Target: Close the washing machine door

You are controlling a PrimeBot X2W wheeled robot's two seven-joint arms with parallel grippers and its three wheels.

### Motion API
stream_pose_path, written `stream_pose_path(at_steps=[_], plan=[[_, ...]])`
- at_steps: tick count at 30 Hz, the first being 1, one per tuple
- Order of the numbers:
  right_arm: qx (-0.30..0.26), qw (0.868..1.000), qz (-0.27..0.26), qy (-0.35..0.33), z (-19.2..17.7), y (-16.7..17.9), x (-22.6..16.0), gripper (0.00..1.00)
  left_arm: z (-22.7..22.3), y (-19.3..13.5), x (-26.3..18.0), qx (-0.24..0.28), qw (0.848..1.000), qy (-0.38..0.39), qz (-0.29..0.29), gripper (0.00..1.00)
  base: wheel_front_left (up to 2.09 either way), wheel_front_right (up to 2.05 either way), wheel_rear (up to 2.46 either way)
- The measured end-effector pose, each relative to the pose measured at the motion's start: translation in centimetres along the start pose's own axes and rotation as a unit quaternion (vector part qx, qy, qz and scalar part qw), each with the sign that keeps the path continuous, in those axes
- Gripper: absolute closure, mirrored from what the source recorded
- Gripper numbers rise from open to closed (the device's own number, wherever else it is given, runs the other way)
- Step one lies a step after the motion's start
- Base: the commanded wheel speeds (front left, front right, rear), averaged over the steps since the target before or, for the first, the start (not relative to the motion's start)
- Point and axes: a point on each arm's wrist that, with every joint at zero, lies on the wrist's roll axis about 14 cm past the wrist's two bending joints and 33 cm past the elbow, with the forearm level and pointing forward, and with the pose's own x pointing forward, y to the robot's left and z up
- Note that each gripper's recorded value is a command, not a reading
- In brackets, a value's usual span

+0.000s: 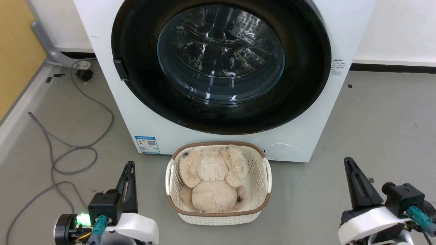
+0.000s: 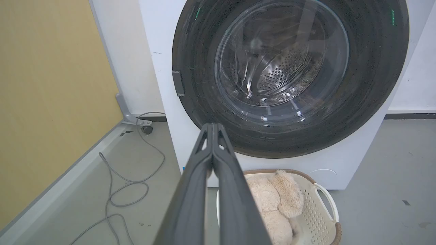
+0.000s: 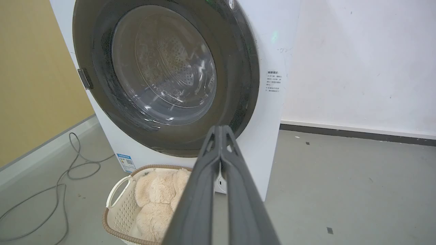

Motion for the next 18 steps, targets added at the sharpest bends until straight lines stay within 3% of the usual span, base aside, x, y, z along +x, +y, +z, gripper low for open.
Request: stream_pose_path(at_steps=[18], plan=[[-0.014,1.0,0.005,0.01,0.09,0.28,-0.06,1.0,-0.15,0.11,-0.01,-0.001,1.0,0.012,-0.004,1.0,0.0,0.0,0.0]])
